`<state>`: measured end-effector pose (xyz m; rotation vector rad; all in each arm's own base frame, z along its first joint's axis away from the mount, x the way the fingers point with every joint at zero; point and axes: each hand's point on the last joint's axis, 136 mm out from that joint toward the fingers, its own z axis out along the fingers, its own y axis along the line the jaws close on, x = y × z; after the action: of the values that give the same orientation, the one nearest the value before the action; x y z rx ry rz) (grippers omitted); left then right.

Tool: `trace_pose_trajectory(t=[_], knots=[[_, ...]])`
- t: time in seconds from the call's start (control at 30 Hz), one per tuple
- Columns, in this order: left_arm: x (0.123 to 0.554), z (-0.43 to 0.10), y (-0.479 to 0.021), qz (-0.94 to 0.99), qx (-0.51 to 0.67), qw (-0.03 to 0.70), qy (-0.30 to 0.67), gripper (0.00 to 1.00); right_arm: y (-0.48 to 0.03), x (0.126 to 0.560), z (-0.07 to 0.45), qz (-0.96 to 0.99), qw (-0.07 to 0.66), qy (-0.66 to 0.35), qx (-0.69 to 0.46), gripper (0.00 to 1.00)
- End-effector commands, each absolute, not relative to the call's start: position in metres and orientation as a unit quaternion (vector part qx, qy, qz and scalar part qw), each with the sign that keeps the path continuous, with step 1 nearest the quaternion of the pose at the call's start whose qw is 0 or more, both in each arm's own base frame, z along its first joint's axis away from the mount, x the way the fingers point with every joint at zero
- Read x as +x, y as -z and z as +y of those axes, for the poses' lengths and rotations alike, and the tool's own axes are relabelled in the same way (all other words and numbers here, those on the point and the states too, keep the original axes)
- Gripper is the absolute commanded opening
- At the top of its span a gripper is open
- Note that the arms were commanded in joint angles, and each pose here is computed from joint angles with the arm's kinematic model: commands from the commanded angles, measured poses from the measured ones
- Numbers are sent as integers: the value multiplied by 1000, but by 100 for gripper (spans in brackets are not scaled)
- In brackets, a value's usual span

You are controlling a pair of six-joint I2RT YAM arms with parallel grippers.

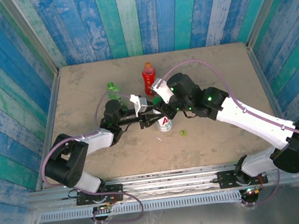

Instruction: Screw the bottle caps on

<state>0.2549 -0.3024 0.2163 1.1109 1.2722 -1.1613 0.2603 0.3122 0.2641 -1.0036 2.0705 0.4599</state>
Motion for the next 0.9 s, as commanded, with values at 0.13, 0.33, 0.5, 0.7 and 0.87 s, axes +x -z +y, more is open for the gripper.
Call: trace_pose_trajectory(t=[0.13,0.33,0.5,0.7,0.87], knots=[[261,-306,-211,531,468,518,481,51,-270,263,324,793,421,-208,-387,50],[261,-305,-210,533,468,520,475,52,-260,264,319,808,403,-191,-384,29],[268,-303,-211,542,454,534,463,74,-265,268,304,809,424,-163,-372,25],[271,-289,-221,549,416,581,433,99,-262,293,277,801,467,-135,-348,27],[269,-268,-214,578,367,606,405,94,-264,339,251,777,512,-149,-334,25]])
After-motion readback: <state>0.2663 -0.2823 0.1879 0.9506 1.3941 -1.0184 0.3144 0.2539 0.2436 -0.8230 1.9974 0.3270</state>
